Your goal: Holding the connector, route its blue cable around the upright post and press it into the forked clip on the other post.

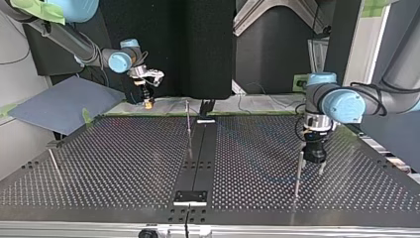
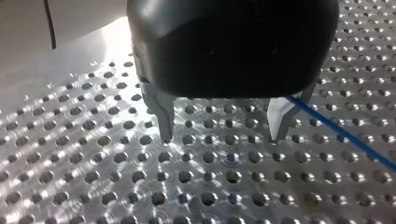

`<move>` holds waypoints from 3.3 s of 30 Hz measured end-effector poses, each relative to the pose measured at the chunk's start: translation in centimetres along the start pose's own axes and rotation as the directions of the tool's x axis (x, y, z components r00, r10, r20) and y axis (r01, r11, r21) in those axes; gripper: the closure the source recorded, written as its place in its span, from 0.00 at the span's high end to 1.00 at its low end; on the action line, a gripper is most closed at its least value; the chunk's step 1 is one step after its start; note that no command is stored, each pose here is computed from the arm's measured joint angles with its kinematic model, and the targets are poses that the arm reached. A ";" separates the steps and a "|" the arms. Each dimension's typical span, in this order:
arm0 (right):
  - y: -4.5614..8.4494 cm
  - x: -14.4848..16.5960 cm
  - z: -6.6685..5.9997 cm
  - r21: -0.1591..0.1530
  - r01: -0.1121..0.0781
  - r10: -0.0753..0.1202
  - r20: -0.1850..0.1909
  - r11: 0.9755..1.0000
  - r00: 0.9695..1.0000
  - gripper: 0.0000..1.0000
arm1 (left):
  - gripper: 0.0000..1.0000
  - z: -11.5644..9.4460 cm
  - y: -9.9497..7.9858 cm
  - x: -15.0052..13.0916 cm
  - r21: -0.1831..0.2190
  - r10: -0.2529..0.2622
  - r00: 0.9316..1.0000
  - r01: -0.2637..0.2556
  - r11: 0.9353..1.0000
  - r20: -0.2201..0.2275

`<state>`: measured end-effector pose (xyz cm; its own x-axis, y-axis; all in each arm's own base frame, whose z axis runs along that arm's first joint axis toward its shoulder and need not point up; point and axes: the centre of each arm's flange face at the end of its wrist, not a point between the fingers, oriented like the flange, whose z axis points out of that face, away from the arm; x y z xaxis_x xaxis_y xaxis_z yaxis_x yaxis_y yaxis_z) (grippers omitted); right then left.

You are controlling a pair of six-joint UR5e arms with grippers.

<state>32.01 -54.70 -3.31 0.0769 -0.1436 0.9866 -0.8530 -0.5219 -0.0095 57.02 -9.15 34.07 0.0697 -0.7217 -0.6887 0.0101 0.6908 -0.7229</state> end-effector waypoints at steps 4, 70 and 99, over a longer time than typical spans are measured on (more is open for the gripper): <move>0.0 0.0 0.0 0.000 0.000 0.000 -0.001 1.000 1.000 0.00 | 1.00 -0.3 0.6 0.3 0.016 -0.034 0.999 0.034 0.999 -0.018; 0.3 0.3 0.3 -0.007 -0.009 0.009 0.010 1.000 1.000 0.00 | 1.00 -20.2 2.6 8.9 -0.058 0.046 0.985 -0.057 0.997 -0.167; 1.5 0.6 0.6 -0.066 -0.003 0.004 0.029 0.998 1.000 0.00 | 1.00 -27.5 7.3 21.0 -0.065 0.340 0.895 -0.372 0.926 -0.288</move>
<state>31.10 -56.07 -2.81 0.0880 -0.1703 0.9815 -0.8852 -0.4652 -0.0013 31.10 -20.48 12.76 -0.2215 -0.4240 -0.8782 -0.0810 0.9054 -0.4167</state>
